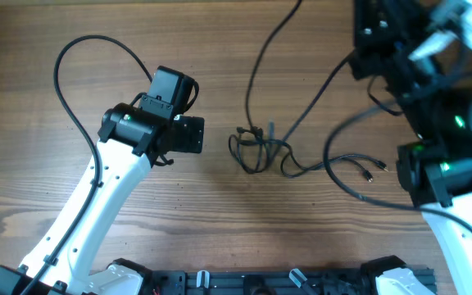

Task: Untangle cables

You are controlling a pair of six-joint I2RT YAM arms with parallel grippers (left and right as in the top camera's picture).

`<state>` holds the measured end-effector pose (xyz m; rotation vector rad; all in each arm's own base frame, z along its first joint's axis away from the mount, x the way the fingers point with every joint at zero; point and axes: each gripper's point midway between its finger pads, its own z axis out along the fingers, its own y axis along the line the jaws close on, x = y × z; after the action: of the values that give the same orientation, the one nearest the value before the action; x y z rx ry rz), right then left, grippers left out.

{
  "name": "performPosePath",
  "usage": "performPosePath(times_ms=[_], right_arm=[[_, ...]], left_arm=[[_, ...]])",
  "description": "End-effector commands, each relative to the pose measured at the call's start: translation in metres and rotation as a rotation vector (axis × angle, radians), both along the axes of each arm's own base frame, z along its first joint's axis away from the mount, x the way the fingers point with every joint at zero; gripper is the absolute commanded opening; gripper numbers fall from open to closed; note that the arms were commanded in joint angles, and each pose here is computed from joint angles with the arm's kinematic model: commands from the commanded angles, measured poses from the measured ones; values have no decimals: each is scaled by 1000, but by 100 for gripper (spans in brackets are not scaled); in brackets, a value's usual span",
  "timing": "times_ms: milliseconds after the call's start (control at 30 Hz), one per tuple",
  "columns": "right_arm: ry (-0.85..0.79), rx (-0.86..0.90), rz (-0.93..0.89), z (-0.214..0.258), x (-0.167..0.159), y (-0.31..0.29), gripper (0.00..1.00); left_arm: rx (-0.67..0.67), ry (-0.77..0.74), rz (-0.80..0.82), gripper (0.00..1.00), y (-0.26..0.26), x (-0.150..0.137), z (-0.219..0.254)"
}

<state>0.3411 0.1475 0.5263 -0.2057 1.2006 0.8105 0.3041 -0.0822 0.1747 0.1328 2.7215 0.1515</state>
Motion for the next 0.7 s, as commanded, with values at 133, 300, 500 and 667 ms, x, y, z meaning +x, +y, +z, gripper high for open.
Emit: performPosePath(times_ms=[133,300,500,667], right_arm=[[554,-22,71,-126,47,21,4],[557,-33,176,-124,35,34,4],[396,38,316,-73,15,46,4],[236,146,412,-21,-4,45,4]], left_arm=[[2,-9,-15,100,2,-1,3],[2,-9,-15,100,2,-1,3],[2,-9,-15,100,2,-1,3],[2,-9,-15,100,2,-1,3]])
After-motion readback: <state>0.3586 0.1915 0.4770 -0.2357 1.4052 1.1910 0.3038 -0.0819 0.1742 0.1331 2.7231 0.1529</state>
